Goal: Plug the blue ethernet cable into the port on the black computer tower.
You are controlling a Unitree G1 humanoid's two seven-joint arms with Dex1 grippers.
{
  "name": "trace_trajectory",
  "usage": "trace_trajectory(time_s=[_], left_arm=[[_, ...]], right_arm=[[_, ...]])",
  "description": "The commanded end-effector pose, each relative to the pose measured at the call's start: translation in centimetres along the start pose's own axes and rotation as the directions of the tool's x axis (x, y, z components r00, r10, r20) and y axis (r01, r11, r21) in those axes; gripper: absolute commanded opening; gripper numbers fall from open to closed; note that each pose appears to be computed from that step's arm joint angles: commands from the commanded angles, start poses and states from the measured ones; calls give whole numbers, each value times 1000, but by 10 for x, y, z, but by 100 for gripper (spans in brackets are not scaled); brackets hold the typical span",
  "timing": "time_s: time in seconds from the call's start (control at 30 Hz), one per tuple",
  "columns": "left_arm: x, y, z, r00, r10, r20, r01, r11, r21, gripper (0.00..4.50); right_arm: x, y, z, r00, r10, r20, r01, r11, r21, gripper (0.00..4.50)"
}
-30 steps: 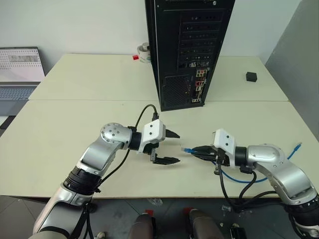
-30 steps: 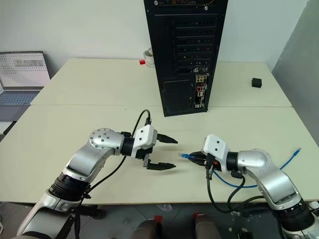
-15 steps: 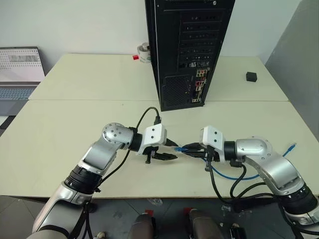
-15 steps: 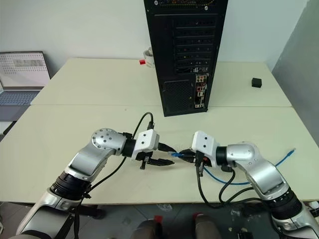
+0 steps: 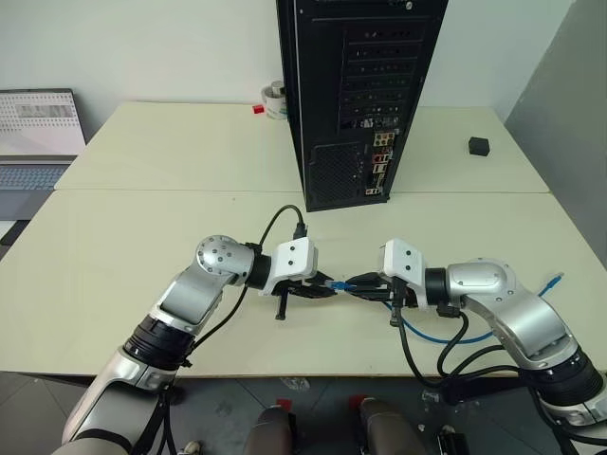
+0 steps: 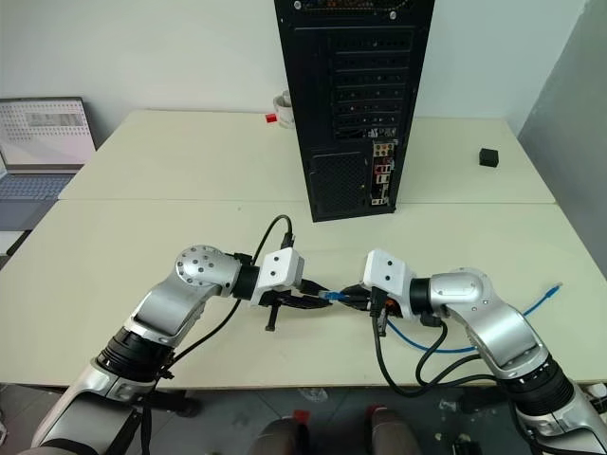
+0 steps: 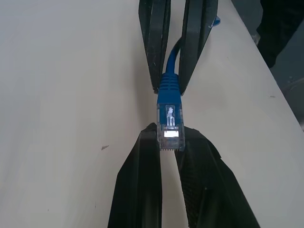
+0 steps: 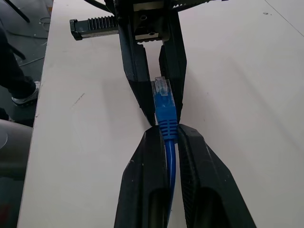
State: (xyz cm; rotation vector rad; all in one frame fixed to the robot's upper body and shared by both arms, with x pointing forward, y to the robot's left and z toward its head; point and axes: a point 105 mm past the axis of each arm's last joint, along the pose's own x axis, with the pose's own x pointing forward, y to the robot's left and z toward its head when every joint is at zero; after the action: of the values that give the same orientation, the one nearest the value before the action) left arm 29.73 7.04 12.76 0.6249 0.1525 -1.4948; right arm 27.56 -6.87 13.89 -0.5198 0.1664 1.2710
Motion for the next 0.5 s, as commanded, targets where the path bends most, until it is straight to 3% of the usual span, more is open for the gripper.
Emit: trace_trajectory(time_s=[0.03, 0.5], left_arm=[[-3, 1, 3, 1000, 25, 12, -25, 999, 20, 24], [-3, -1, 4, 999, 25, 42, -25, 1000, 6, 24]], right_arm=[[-1, 2, 10, 1000, 5, 15, -4, 999, -54, 7], [-2, 1, 8, 1000, -2, 7, 2, 998, -62, 7]])
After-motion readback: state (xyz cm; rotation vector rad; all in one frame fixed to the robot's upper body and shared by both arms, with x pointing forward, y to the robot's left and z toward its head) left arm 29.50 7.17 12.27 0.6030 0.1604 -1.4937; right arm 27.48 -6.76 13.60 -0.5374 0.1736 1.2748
